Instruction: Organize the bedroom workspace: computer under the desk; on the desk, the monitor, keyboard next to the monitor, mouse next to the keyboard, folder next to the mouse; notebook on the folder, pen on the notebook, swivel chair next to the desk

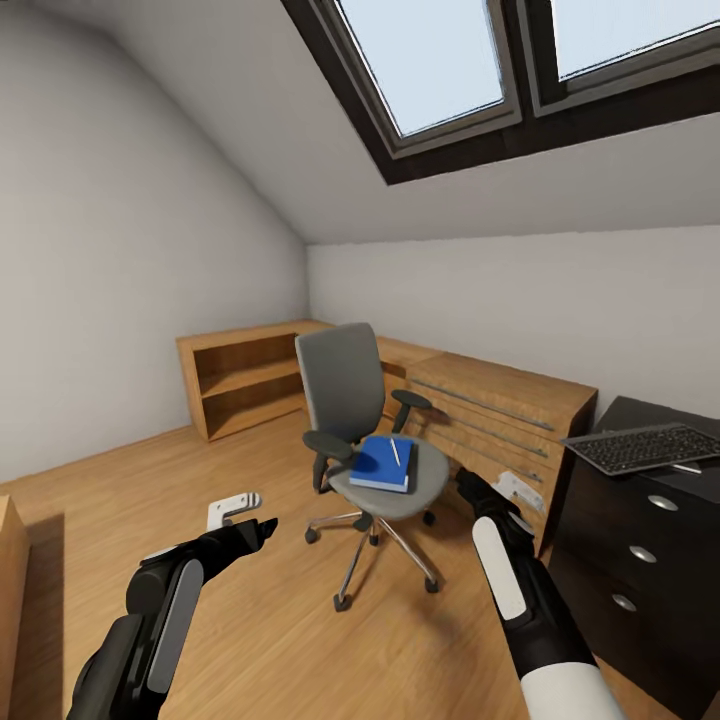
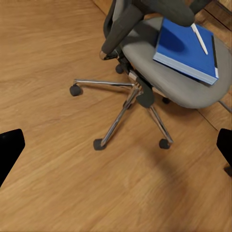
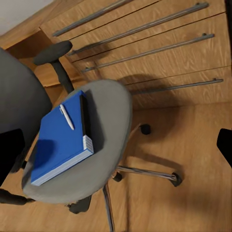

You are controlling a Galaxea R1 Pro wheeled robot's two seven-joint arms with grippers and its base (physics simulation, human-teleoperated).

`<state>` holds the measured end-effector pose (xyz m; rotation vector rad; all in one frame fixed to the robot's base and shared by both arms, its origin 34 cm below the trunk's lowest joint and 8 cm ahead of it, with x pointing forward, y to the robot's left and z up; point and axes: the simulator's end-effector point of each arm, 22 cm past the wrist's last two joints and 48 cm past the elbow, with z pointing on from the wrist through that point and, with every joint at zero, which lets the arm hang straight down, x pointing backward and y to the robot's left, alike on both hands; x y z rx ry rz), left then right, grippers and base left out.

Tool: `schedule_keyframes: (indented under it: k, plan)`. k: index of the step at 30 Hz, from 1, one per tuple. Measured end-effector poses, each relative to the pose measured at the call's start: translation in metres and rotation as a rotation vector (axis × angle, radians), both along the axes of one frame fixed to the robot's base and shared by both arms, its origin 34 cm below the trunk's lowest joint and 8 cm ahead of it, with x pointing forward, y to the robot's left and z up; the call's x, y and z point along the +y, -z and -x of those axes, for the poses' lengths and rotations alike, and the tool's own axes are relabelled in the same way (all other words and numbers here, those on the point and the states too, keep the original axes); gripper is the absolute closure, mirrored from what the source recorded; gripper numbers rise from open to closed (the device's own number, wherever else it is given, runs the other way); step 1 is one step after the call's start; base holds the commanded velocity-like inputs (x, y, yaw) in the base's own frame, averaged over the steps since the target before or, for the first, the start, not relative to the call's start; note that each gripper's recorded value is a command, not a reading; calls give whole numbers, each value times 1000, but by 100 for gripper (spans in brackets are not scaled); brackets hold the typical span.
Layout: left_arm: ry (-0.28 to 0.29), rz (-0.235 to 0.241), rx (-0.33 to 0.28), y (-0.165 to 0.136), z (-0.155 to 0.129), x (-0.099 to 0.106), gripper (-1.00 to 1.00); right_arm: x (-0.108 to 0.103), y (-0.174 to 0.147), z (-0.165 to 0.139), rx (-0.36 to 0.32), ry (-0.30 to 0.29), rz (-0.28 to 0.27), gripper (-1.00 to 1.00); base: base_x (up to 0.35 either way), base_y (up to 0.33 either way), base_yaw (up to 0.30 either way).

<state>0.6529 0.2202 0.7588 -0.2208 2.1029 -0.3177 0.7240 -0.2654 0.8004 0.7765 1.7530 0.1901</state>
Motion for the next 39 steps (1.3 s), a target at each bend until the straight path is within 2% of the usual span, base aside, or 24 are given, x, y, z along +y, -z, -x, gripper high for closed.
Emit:
schedule_keyframes:
  k: [10, 19, 26, 39]
  plan:
    - [0, 1, 0, -20, -3, -1, -100, 0, -21, -3, -3, 1, 0, -100, 0, 0, -7]
    - [0, 1, 0, -38, -6, -1, -100, 0, -39, -6, -4, 2, 0, -100, 0, 0, -248]
    - [1, 2, 4, -37, -6, -1, -100, -1, -39, -6, -6, 3, 0, -100, 0, 0, -237]
    - [1, 1, 5, -36, -6, -1, -100, 0, -38, -6, -3, 1, 0, -100, 4, 0, -22]
